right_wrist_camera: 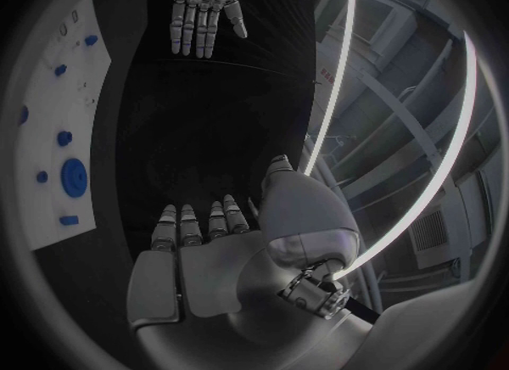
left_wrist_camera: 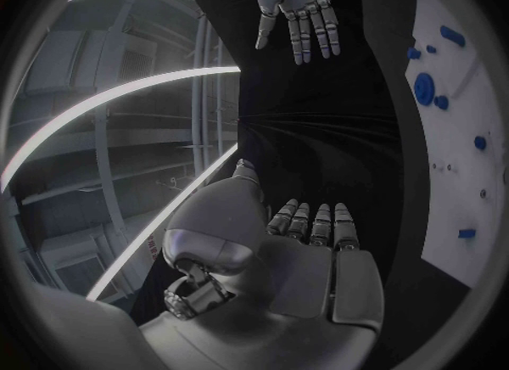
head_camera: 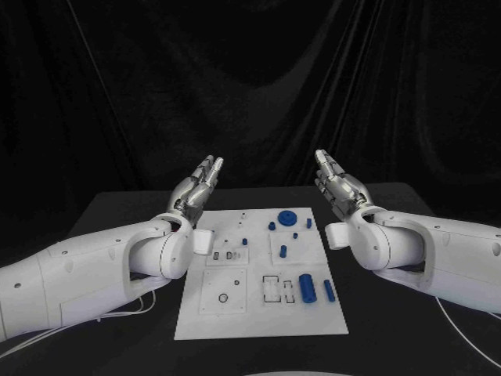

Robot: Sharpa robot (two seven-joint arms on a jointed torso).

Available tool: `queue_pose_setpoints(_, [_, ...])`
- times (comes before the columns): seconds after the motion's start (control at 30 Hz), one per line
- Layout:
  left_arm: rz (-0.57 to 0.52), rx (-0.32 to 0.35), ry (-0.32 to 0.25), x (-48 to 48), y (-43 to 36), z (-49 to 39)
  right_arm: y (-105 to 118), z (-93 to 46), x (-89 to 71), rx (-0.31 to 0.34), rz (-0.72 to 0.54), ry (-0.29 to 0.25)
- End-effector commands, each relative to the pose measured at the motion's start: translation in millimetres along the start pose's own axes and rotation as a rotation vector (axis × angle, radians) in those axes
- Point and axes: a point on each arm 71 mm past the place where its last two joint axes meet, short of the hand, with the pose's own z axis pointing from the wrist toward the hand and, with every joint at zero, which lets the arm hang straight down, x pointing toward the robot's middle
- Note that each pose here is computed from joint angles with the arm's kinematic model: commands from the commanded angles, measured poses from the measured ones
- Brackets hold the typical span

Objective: Assemble the parts on the task board

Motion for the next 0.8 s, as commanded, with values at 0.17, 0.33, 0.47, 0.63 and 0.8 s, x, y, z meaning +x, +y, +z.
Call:
queue_pose_setpoints(0.17, [-0.221, 0.012, 0.276, 15.9, -3.8, 2.8, -2.8, 0.8, 5.0, 0.097, 0.164, 0.128])
queue_pose_setpoints(0.33, [-0.301, 0.009, 0.385, 19.7, -4.7, 3.2, -2.8, 0.8, 5.0, 0.099, 0.167, 0.131])
queue_pose_setpoints(0.47, [-0.348, 0.008, 0.447, 21.5, -5.7, 3.1, -2.8, 0.8, 5.0, 0.099, 0.167, 0.131])
queue_pose_setpoints(0.63, [-0.381, 0.008, 0.488, 22.5, -6.5, 2.9, -2.8, 0.8, 5.0, 0.099, 0.167, 0.131])
queue_pose_setpoints(0.8, [-0.403, -0.036, 0.535, 3.1, -5.8, -3.1, -5.2, 5.5, -7.1, 0.139, 0.2, 0.198])
